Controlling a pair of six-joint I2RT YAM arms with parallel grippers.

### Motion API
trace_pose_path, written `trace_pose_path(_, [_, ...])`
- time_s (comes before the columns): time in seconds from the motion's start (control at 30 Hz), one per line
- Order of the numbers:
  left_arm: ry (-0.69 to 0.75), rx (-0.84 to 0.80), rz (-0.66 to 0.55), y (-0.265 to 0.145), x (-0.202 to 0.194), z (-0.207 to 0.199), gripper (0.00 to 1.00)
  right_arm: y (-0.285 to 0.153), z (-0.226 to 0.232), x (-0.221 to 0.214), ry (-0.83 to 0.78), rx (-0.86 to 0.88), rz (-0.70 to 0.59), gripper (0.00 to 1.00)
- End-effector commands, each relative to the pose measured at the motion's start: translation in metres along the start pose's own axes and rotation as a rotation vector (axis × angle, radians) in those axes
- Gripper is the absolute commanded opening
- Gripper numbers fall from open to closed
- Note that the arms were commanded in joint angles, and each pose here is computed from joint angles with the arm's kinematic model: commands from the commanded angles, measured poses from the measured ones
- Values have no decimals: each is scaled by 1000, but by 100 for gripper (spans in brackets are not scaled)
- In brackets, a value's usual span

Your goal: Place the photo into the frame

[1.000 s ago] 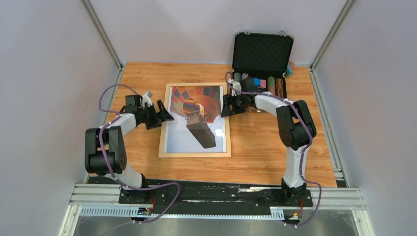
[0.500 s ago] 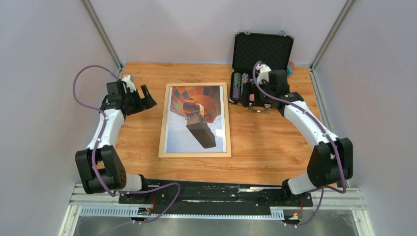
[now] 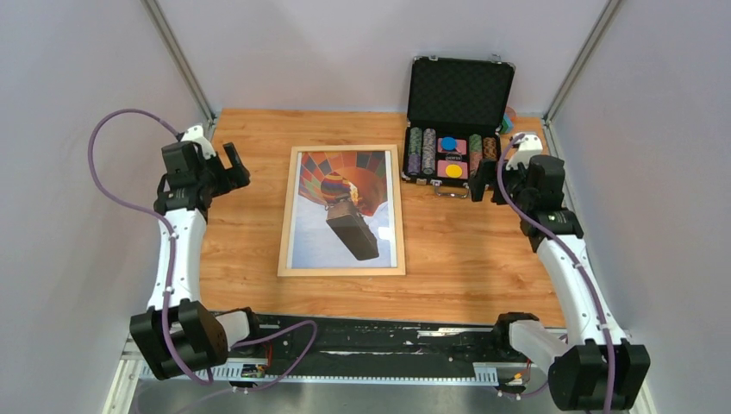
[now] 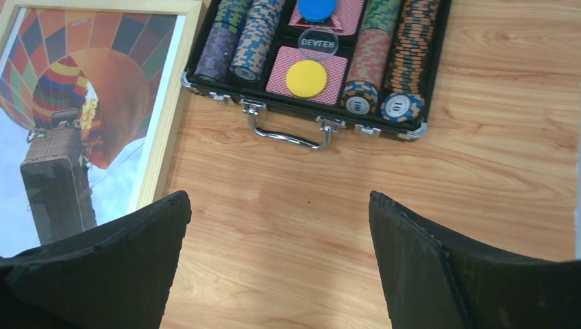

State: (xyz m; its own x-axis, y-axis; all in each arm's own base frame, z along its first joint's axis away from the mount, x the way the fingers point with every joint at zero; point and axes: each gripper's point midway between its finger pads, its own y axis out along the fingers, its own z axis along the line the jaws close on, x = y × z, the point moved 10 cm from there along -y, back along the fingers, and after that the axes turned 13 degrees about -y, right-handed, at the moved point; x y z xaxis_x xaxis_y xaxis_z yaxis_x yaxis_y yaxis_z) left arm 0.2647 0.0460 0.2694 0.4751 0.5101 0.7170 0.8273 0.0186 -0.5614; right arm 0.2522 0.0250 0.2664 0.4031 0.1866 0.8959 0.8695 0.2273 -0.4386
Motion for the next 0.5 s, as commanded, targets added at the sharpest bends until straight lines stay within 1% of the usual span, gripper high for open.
trace_pose_path(0.0, [36, 24, -101, -22, 18, -2, 100, -16, -8, 6, 0, -99, -84, 100])
trace_pose_path(0.13, [78, 10, -135, -36, 20, -4, 100, -25, -12, 0, 16, -160, -92, 100])
trace_pose_path(0.37, [160, 4, -196, -63, 18, -5, 100, -35, -6, -8, 5, -141, -117, 100])
trace_pose_path(0.47, [203, -1, -199, -72, 16, -6, 100, -41, -4, -7, -1, -129, -139, 100])
